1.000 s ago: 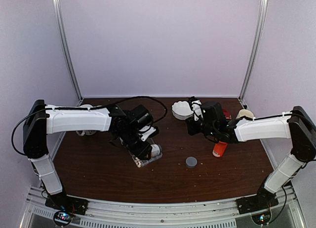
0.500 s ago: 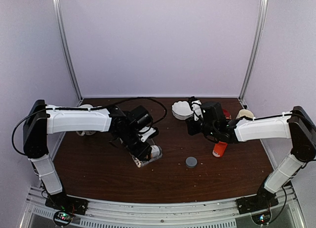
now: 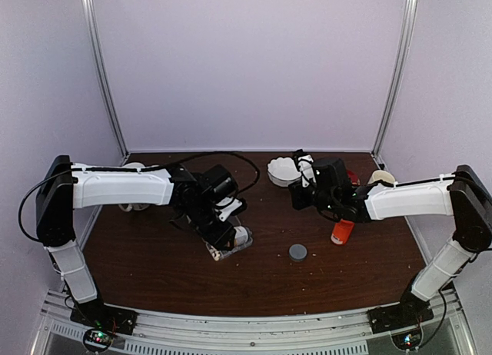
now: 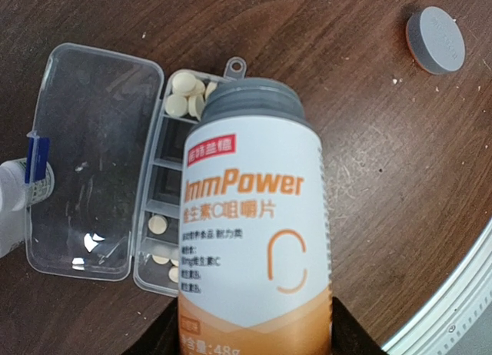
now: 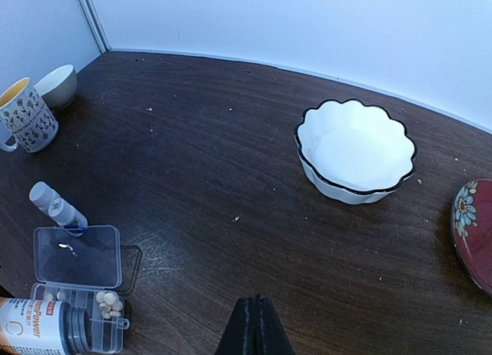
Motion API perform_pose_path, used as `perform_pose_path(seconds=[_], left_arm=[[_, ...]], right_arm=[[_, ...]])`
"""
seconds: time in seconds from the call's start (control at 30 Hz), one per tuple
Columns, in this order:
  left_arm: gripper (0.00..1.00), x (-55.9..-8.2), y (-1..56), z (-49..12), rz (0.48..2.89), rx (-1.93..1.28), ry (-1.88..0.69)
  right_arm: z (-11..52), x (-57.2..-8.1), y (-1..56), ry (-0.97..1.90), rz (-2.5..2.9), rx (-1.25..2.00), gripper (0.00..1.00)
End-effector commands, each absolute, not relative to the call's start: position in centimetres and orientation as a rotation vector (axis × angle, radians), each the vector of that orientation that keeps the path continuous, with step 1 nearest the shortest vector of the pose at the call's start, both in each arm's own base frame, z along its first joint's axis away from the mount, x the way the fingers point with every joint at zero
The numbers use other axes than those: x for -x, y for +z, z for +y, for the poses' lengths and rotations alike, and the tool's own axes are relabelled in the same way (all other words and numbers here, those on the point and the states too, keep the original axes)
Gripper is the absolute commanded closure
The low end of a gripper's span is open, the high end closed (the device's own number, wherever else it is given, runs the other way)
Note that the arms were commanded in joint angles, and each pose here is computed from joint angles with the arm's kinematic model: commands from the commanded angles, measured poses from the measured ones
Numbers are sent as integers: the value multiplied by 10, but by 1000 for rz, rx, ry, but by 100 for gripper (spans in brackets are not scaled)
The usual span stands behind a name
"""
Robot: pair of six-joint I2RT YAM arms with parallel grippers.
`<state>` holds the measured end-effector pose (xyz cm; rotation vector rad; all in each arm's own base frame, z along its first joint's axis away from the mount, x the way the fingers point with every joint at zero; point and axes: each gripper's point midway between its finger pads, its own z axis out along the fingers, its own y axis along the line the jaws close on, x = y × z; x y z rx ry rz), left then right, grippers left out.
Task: Sort the pills into containers
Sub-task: Pour the pill into the compartment of the pill container.
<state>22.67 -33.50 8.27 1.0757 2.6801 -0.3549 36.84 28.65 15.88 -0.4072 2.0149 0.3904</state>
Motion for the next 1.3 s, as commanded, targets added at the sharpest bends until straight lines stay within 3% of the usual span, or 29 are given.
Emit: perform_pose_path(seconds=[0.0,0.67,0.8,0.93,1.27], left_arm=[[100,-230,94,-341,2661,-1072,-380],[100,-233,89,-336,2669,-1078,-293],[100,-229,102,-347,2653,-1086,-388],[100,-234,90,-336,2681,-1077,-298],[100,-231,101,-346,2662,-1086,-366]], right_arm=[[293,-370,163,401,2009,417,100],[293,-370,163,405,2011,421,100],[293,-371,162,399,2012,418,100],[293,-370,162,403,2013,422,100],[293,-370,161,403,2013,422,100]])
